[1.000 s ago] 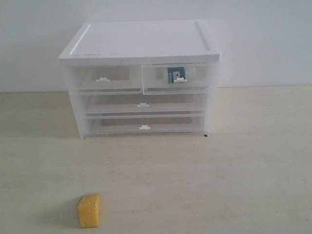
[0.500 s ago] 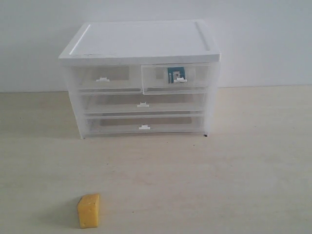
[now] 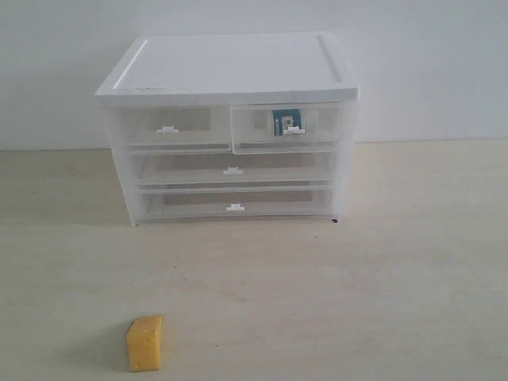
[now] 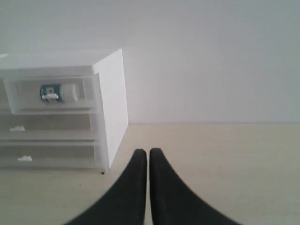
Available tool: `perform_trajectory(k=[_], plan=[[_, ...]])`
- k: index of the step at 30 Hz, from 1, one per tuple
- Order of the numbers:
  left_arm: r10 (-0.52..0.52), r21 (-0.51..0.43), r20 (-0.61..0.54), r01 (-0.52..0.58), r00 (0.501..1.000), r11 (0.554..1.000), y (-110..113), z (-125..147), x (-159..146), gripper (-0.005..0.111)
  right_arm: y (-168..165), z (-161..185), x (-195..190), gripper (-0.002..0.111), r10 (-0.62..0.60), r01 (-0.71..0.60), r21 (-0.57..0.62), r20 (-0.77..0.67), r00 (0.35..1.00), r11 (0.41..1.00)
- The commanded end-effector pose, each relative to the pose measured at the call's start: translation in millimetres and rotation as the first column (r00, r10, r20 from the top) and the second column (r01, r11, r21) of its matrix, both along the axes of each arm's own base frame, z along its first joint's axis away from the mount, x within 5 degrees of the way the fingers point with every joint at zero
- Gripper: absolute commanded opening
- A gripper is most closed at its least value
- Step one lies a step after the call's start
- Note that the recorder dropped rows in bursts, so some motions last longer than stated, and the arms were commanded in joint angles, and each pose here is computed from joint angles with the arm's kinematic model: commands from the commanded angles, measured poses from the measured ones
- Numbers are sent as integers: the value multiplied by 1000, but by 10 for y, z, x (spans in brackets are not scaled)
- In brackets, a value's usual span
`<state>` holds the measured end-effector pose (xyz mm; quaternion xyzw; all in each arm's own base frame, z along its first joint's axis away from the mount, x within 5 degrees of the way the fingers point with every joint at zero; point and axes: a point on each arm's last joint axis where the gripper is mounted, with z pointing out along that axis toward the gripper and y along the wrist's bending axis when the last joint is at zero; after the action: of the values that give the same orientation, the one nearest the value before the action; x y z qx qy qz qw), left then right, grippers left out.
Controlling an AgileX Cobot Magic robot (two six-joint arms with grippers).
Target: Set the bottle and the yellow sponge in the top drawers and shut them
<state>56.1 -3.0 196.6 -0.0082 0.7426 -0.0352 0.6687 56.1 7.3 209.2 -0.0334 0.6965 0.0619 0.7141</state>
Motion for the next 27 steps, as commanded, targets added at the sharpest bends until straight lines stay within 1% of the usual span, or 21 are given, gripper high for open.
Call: perform_trajectory(k=[1,4,7,8,13,15,18,20,24,27], plan=[[3,10,40,-3,999,1000,3,29,1,4,-5,-38,0,0,-9,8,-108,-11,1000,994],[5,14,66,-6,998,1000,6,52,3,4,-6,-39,0,0,-10,8,-138,-9,1000,990],[6,14,72,-7,997,1000,6,58,3,4,-7,-56,0,0,-11,7,-134,-28,1000,991],[7,13,78,-8,997,1000,7,62,3,4,-10,-81,-1,0,-14,7,-132,-56,998,991],[14,11,142,-16,990,1000,14,122,3,4,-10,-83,-1,0,-14,7,-119,-61,998,993],[15,9,149,-17,989,1000,15,128,3,4,-3,-95,-2,0,-5,3,-22,-87,996,1000],[15,9,149,-17,989,1000,15,128,3,4,1,-80,-2,0,2,1,32,-78,997,999],[15,9,149,-17,989,1000,15,128,3,4,-5,-106,-3,0,-8,1,-66,-93,996,998],[15,9,149,-17,989,1000,15,128,3,4,-5,-120,-4,0,-8,1,-66,-109,994,998],[22,-42,160,-15,987,999,16,140,2,4,-7,-145,-6,0,-10,1,-70,-136,991,998]])
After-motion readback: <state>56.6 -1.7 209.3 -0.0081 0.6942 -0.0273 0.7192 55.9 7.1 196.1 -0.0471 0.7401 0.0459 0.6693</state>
